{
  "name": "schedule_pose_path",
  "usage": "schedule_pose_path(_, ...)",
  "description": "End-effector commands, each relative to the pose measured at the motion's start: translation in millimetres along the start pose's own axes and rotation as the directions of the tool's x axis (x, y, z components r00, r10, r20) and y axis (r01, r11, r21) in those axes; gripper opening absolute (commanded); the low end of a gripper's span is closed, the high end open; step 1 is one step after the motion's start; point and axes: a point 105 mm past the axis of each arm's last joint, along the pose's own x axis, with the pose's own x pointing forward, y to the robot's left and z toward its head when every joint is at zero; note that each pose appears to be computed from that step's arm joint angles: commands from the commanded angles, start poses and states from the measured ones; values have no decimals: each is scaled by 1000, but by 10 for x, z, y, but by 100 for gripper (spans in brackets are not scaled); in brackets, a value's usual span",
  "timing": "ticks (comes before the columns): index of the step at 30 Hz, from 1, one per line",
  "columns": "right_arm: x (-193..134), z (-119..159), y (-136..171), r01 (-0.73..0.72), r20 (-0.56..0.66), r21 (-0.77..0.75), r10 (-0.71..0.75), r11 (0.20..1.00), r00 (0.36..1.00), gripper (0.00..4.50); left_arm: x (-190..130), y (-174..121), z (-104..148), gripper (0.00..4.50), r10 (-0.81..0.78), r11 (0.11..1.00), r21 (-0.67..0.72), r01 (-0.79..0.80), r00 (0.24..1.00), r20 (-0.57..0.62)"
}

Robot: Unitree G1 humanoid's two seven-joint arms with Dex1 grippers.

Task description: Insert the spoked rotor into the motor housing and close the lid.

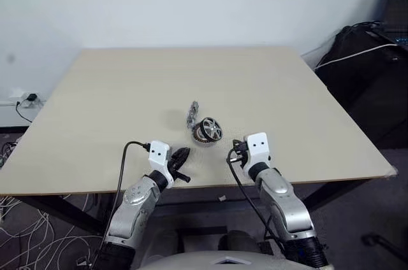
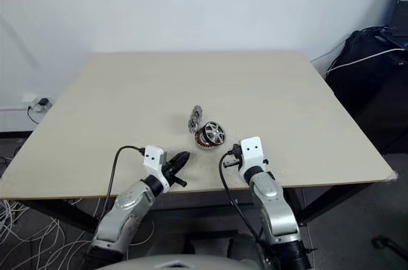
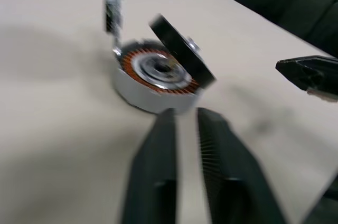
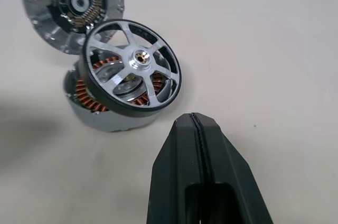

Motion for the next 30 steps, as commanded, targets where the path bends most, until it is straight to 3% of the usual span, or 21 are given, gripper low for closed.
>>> schedule_pose_path(1,127,89,-91,39,3,8,-39,999,999,0,37,-42,136,3,0,994,110,-7,998,59)
schedule_pose_path(10,408,-4,-59,8,-84,-2,-8,1000,996,0,30,-59,161,3,7,988,152,-20,996,89)
schedule_pose_path(20,584,31,-39,-11,-96,-28,8,1000,995,0,40,-72,166,3,-4,987,162,-11,996,92)
schedule_pose_path(30,686,24,70,-59,-111,-53,53,997,992,0,44,-72,194,3,13,996,90,-23,994,111)
